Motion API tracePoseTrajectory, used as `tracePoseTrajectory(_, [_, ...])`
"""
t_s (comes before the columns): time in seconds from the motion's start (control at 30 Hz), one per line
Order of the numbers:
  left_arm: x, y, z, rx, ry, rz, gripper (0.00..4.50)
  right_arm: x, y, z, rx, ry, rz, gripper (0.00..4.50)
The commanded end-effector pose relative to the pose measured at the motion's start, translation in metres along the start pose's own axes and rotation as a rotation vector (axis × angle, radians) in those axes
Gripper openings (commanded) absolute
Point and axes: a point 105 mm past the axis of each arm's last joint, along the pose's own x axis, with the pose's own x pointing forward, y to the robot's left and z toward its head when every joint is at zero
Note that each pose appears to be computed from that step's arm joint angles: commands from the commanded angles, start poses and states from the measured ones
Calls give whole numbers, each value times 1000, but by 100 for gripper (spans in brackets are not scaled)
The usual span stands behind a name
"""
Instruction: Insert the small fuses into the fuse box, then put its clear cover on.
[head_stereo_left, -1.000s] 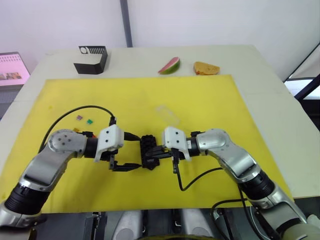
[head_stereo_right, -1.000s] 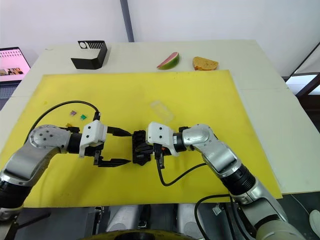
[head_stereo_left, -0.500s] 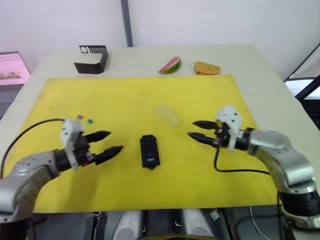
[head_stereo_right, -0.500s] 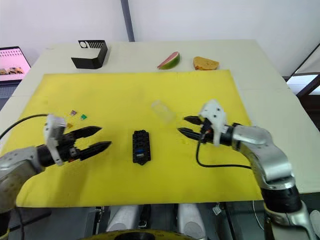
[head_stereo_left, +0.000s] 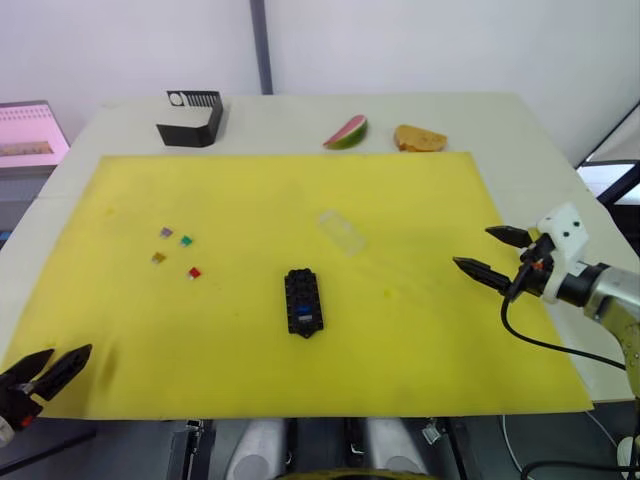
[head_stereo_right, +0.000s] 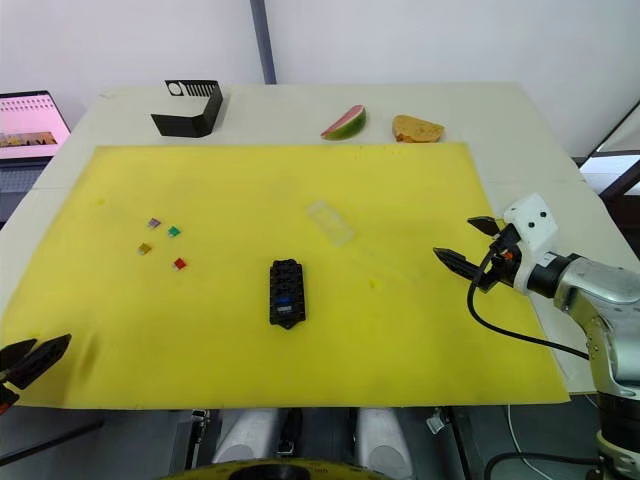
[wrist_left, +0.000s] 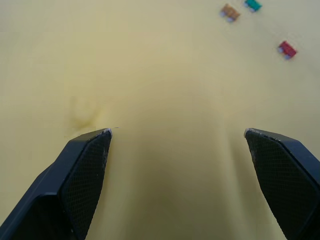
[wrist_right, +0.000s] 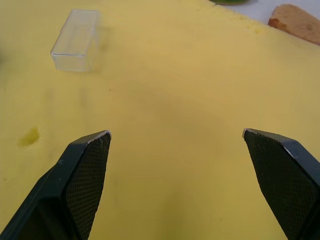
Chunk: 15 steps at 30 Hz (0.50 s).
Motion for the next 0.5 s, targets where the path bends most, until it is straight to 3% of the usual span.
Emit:
tracePoseTrajectory(0.03, [15,-19,35,-3,-96,-115,450,9,15,30,-47,-85,87,446])
tracePoseTrajectory(0.17, [47,-33,60,-146,-143,-204,450,33,53,63,-48,-163,308,446])
tracePoseTrajectory(0.3, [79,-26,57,-275,-76,-170,450,53,100,99,-115,-258,568,446])
tracePoseTrajectory(0.5, [97,-22,57,-519,-27,-194,450,80,137,122,-197,-318,707,446])
